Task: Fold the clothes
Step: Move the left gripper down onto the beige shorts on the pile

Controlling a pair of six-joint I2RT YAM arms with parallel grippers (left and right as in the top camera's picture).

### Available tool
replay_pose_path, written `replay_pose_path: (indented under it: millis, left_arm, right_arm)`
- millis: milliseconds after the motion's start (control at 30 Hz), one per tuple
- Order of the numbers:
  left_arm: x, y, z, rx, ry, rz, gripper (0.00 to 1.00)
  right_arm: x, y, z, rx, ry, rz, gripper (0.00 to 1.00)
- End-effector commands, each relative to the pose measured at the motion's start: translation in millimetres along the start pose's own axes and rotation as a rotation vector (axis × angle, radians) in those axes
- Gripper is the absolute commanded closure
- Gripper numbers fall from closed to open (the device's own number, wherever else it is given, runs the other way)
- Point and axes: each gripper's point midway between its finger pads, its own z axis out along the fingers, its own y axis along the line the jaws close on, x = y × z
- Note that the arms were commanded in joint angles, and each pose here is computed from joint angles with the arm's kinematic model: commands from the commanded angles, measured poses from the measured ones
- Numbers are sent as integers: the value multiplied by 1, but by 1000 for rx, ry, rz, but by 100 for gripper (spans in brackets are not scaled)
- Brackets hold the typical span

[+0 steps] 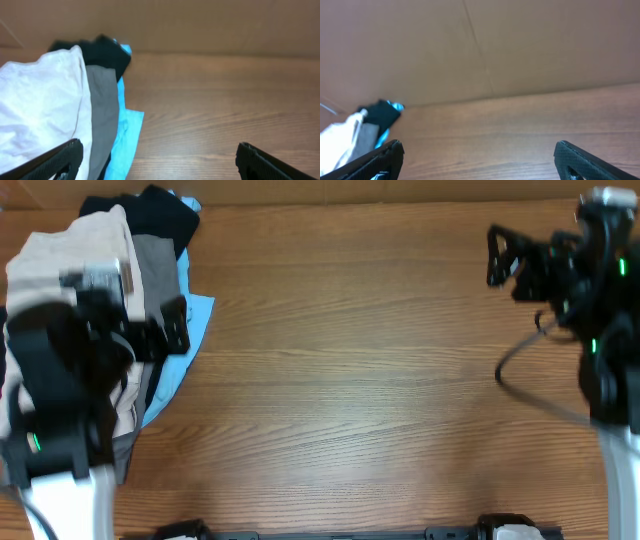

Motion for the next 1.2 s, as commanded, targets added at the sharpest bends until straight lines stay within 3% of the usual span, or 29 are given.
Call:
replay_pose_path:
  millis: [0,133,333,400,600,867,1100,1167]
  left_arm:
    - [-25,4,23,16,60,37,0]
    - [-15,20,59,-16,148,28,0]
    - [25,105,115,-365,353,147,0]
    - [43,125,131,-399,416,134,2]
    - [110,170,168,-411,621,66,9]
    - [172,206,172,-389,805,-5,13]
    - [199,225,173,-398,872,-58,39]
    - [201,227,173,-401,874,-62,42]
  right_arm:
    - [13,3,37,-54,110,-12,0]
    - [48,3,68,-108,252,37,0]
    - [85,-10,94,-84,390,78,0]
    - [90,-12,97,-80,405,83,0]
    - [96,-18,97,-48,425,80,0]
    - [107,-19,91,-42,476,76,0]
    - [107,-19,91,-43,476,73,0]
    - [107,-19,91,-43,477,73,0]
